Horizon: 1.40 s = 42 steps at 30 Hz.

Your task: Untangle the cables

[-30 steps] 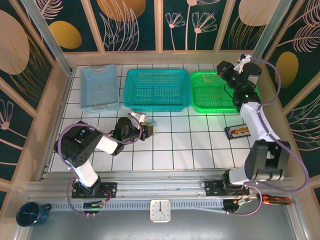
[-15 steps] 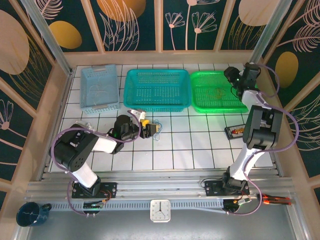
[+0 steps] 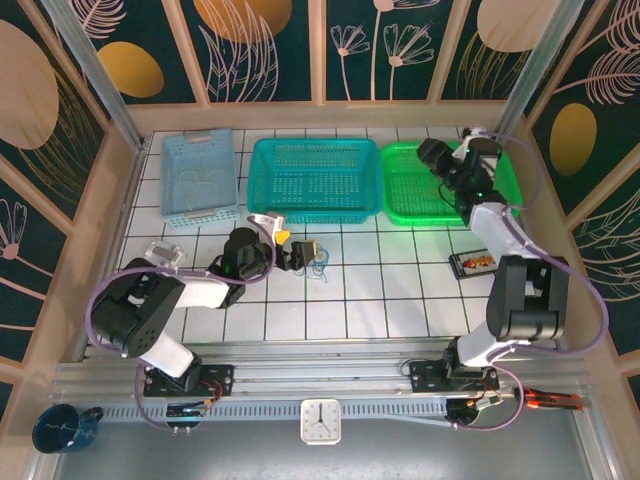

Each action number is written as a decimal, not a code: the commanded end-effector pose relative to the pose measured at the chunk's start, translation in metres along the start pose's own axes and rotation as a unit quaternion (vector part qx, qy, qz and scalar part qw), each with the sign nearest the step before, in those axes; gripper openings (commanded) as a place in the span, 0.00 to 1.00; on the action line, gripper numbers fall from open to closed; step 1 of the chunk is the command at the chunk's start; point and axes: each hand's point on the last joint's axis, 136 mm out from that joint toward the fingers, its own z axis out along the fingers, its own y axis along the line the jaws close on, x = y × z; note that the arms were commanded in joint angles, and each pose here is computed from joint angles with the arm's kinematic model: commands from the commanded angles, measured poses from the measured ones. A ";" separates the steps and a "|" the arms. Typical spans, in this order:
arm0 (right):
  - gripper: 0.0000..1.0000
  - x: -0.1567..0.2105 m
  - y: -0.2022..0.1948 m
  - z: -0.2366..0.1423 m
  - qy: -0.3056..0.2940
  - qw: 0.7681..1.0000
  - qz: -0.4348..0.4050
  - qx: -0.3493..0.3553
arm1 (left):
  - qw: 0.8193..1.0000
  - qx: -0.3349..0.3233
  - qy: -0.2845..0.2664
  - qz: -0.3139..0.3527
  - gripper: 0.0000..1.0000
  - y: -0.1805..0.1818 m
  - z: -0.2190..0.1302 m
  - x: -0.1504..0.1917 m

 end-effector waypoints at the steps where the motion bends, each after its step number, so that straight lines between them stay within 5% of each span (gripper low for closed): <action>1: 0.55 0.033 0.038 -0.012 0.023 0.998 -0.025 -0.047 | 0.999 -0.039 -0.036 -0.007 0.99 0.004 -0.005 -0.028; 12: 0.56 0.182 0.083 -0.038 0.165 0.978 -0.099 -0.075 | 0.995 -0.093 0.019 -0.027 0.99 0.016 -0.019 -0.014; 24: 0.55 0.318 0.054 -0.059 0.314 0.932 -0.176 -0.043 | 0.991 -0.118 0.044 -0.042 0.99 0.027 -0.031 0.005; 32: 0.49 0.369 0.038 -0.061 0.364 0.907 -0.212 -0.023 | 0.991 -0.112 0.031 -0.058 0.99 0.027 -0.025 0.000; 42: 0.44 0.382 0.033 -0.053 0.371 0.902 -0.223 -0.011 | 0.991 -0.113 0.027 -0.061 0.99 0.028 -0.025 0.000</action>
